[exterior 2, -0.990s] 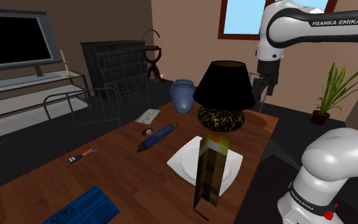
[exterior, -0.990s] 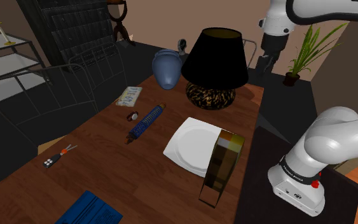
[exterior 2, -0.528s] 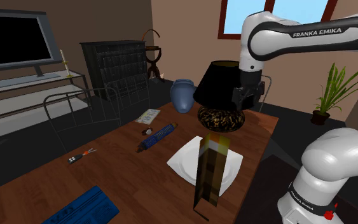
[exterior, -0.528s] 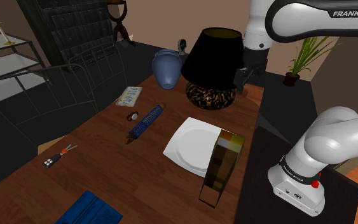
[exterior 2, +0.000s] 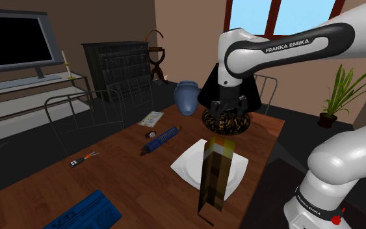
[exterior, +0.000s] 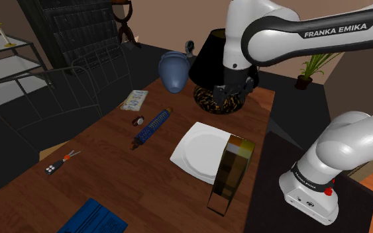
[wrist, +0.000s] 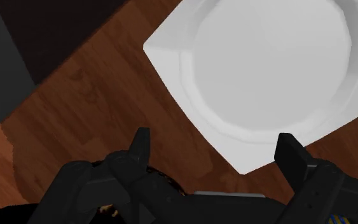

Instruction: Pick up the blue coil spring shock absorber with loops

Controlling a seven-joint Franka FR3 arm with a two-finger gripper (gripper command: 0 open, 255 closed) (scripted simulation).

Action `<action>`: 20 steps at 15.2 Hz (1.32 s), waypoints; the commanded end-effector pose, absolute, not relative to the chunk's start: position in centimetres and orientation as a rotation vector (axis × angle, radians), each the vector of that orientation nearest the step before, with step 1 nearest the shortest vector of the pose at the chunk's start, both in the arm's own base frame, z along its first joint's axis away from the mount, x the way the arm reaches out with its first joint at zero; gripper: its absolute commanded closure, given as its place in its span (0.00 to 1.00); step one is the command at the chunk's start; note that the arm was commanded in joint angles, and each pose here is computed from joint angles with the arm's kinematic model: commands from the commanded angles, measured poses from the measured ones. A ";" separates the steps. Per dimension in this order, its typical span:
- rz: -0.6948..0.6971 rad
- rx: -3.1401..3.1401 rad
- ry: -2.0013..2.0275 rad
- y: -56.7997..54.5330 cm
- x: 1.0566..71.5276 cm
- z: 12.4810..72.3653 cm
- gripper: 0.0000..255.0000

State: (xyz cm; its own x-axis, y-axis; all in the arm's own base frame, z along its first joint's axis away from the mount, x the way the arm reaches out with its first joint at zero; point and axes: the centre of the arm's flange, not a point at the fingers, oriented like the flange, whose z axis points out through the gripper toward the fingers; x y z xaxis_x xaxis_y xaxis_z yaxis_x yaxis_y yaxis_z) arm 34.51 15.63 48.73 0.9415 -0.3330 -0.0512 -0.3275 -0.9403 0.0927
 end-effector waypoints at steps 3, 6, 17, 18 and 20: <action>-0.096 2.980 -0.692 19.4 37.2 46.7 0.00; -0.092 2.948 -0.819 22.1 39.5 45.0 0.00; -0.078 2.788 -1.270 30.0 49.9 39.0 0.00; -0.076 2.770 -1.309 30.6 51.0 38.5 0.00; -0.073 2.733 -1.388 31.6 53.1 37.4 0.00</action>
